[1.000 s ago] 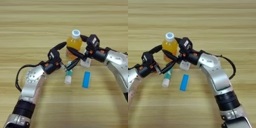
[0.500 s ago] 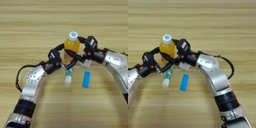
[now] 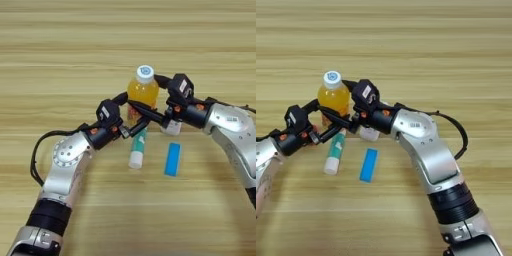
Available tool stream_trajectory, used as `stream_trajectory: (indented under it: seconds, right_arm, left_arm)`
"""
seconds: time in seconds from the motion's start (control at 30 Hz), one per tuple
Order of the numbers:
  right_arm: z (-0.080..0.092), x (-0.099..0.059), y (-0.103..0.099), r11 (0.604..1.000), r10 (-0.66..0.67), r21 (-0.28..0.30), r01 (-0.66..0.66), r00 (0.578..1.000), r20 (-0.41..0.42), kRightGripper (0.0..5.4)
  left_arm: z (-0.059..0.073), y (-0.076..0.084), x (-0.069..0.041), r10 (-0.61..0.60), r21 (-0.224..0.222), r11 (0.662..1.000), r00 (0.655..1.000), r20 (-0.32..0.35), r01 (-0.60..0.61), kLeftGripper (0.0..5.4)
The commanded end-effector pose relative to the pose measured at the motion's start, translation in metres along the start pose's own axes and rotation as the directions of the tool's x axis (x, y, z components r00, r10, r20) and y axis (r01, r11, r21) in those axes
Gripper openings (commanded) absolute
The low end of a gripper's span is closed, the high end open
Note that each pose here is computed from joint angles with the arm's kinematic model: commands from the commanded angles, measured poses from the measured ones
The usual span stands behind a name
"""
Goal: Move the objects on the table
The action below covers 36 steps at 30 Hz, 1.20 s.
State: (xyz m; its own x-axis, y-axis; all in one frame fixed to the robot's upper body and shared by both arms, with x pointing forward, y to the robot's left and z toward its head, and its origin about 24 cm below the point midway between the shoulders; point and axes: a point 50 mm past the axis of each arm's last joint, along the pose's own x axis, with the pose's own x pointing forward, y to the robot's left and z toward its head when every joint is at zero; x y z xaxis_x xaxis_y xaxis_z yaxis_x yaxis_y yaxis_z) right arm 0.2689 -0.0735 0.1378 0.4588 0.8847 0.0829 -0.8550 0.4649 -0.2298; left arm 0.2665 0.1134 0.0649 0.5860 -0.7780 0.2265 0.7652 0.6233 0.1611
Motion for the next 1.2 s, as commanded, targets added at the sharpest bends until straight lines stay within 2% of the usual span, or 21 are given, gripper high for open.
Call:
stream_trajectory:
  seconds: [0.03, 0.4, 0.43, 0.53, 0.9, 1.1, 1.2]
  right_arm:
    - [0.004, 0.000, 0.002, 1.000, 0.017, -0.019, -0.016, 1.000, 0.021, 3.52]
    - [0.000, -0.001, 0.003, 1.000, 0.025, -0.014, -0.025, 1.000, 0.005, 3.52]
    - [0.000, -0.001, 0.003, 1.000, 0.026, -0.013, -0.026, 1.000, 0.003, 3.81]
    - [-0.001, -0.001, 0.003, 1.000, 0.020, -0.010, -0.020, 1.000, 0.001, 4.19]
    - [0.001, 0.000, 0.001, 1.000, 0.008, -0.009, -0.008, 1.000, 0.021, 5.32]
    - [0.007, 0.000, -0.005, 1.000, -0.018, -0.012, 0.019, 0.998, 0.057, 5.40]
    - [0.013, -0.002, -0.010, 0.999, -0.037, 0.010, 0.036, 0.995, 0.088, 5.40]
  left_arm:
    - [0.002, 0.004, 0.002, -0.003, 0.030, 1.000, 1.000, -0.001, 0.003, 3.39]
    - [0.002, 0.004, 0.001, 0.001, 0.033, 0.999, 1.000, -0.002, -0.001, 3.38]
    - [0.002, 0.004, 0.001, 0.003, 0.033, 0.999, 1.000, -0.002, -0.002, 3.38]
    - [0.002, 0.005, 0.001, 0.006, 0.034, 0.999, 1.000, -0.004, -0.006, 3.38]
    - [0.001, 0.005, 0.000, 0.008, 0.034, 0.999, 1.000, -0.005, -0.007, 3.38]
    - [0.001, 0.005, 0.000, 0.004, 0.034, 0.999, 1.000, -0.002, -0.004, 3.38]
    - [0.002, 0.005, 0.000, -0.002, 0.033, 0.999, 1.000, 0.001, 0.002, 3.38]
